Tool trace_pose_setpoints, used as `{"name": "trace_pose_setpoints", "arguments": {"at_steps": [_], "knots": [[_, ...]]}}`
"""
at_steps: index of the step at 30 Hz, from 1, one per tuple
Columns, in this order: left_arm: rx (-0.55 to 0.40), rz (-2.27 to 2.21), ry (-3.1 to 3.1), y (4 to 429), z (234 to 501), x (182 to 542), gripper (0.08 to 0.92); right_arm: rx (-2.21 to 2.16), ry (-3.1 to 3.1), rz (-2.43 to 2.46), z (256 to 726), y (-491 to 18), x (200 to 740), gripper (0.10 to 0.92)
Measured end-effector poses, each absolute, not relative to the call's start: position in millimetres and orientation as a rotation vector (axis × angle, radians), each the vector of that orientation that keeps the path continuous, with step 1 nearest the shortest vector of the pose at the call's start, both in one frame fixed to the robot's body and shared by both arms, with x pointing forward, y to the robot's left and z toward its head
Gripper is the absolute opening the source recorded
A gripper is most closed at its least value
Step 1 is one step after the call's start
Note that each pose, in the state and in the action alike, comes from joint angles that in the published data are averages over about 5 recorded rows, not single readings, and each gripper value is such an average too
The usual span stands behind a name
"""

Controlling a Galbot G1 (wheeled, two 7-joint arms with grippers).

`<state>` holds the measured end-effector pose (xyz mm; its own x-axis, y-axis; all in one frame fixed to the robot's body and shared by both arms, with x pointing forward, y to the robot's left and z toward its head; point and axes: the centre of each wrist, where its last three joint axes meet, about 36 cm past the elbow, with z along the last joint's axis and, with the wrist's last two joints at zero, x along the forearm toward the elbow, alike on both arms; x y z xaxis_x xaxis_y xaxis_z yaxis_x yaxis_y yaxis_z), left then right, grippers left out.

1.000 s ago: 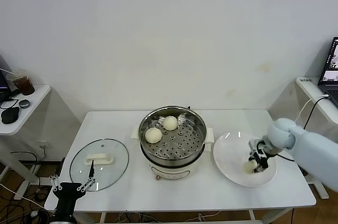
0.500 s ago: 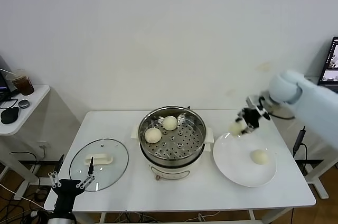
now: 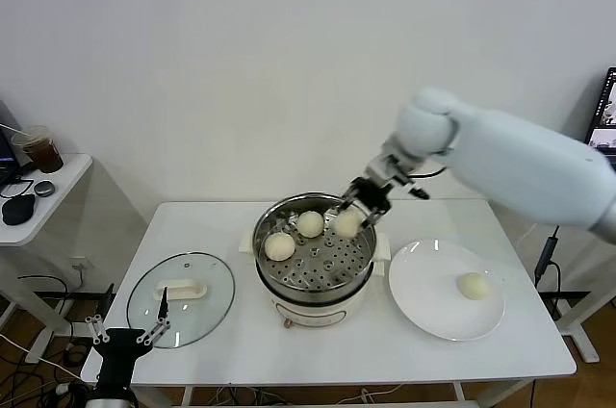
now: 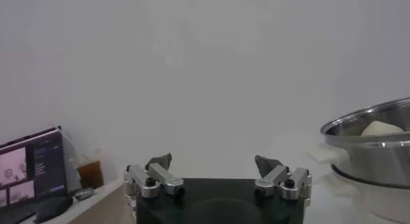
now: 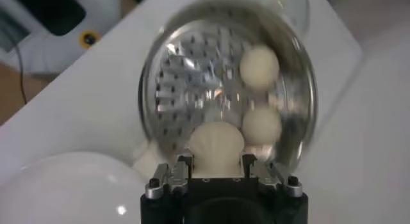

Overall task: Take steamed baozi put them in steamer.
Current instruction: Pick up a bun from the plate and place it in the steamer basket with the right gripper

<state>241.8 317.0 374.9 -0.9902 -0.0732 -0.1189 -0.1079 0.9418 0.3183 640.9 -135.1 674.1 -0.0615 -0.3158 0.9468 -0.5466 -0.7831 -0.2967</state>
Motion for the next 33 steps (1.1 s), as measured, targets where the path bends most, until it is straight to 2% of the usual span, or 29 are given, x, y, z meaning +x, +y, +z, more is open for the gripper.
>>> {"name": "trace_pose_setpoints", "arguments": {"at_steps": [12,24,27,33], "knots": [[-0.163,0.498,2.984,319,378,241,0.823,2.232,-0.453,2.138,617,-47,631,0.487],[-0.176,0.497,2.984,321,376,241,0.823,2.252,-0.216,2.231,586,-29,634,0.5],[-0.176,0.497,2.983,321,376,241,0.823,2.261,-0.193,2.245,582,-27,634,0.549],[-0.177,0.495,2.983,321,376,241,0.823,2.265,-0.186,2.273,585,-26,635,0.717]]}}
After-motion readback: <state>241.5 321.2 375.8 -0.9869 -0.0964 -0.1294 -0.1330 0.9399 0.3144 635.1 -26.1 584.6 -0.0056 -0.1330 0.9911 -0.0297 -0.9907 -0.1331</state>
